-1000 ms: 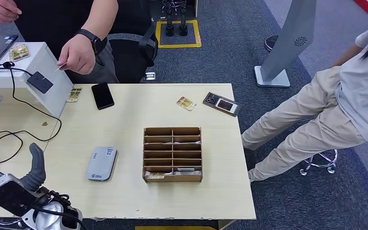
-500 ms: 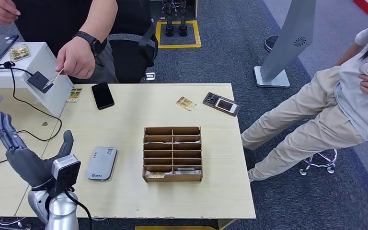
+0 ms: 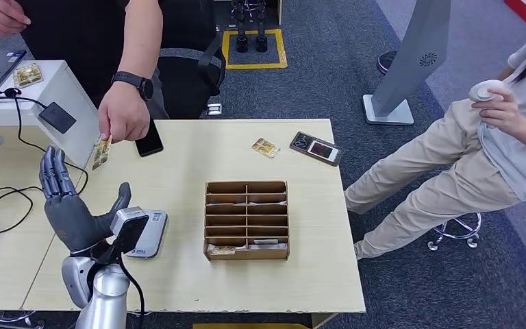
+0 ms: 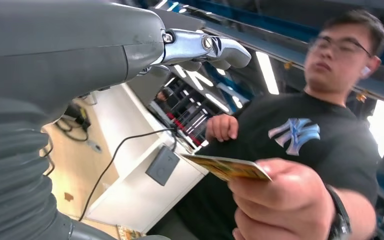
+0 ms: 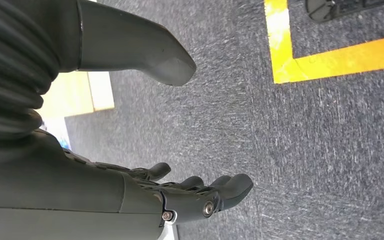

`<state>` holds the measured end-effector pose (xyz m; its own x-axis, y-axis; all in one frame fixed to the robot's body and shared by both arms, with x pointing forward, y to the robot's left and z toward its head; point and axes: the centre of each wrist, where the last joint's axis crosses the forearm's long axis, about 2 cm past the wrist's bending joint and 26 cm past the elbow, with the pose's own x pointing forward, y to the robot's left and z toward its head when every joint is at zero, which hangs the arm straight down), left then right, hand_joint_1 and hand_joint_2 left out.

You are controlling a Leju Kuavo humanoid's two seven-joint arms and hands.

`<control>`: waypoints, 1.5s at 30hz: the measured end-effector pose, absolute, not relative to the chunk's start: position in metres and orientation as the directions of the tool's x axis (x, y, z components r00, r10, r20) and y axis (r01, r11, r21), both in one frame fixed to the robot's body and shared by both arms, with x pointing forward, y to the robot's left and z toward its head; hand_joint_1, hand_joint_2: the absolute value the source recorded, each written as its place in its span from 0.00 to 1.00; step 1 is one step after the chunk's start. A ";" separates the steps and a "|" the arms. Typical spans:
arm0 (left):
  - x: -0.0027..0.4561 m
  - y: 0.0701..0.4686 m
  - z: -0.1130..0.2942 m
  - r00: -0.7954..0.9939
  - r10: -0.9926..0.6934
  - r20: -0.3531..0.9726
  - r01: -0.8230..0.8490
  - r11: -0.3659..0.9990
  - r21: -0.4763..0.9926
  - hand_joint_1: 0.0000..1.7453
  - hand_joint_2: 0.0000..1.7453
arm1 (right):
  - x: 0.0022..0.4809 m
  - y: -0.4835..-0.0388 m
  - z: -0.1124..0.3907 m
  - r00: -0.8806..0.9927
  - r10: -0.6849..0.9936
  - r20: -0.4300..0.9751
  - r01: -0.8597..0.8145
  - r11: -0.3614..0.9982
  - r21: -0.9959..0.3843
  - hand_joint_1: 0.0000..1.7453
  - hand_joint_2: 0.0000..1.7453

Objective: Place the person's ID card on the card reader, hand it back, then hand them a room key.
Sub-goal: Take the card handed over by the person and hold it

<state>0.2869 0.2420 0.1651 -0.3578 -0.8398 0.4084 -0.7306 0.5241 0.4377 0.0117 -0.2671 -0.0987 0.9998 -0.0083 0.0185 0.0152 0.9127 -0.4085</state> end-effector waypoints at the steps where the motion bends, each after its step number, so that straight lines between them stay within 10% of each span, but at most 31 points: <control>1: 0.289 0.241 0.166 -0.352 -0.852 0.387 -0.729 0.509 0.458 0.00 1.00 | 0.012 -0.269 -0.099 0.999 -0.019 0.026 0.028 0.913 -0.406 0.00 1.00; 14: 0.332 0.237 0.197 -0.202 -0.963 0.179 -0.754 0.269 0.599 0.00 1.00 | 0.018 -0.290 -0.109 0.980 -0.192 0.061 0.201 0.934 -0.296 0.00 1.00; 18: 0.339 0.240 0.200 -0.140 -0.971 0.196 -0.755 0.233 0.613 1.00 1.00 | 0.017 -0.293 -0.109 0.964 -0.257 0.075 0.267 0.917 -0.296 0.00 1.00; 45: 0.332 0.236 0.187 -0.267 -0.951 0.157 -0.728 0.306 0.614 1.00 1.00 | 0.015 -0.298 -0.109 0.967 -0.243 0.080 0.256 0.906 -0.336 0.00 1.00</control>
<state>0.3321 0.2357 0.1870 -0.2665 -0.9509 0.1574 -0.7280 0.3057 0.6136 0.0145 -0.2983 -0.1092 0.9666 -0.2432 0.0804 0.2560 0.9063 -0.3362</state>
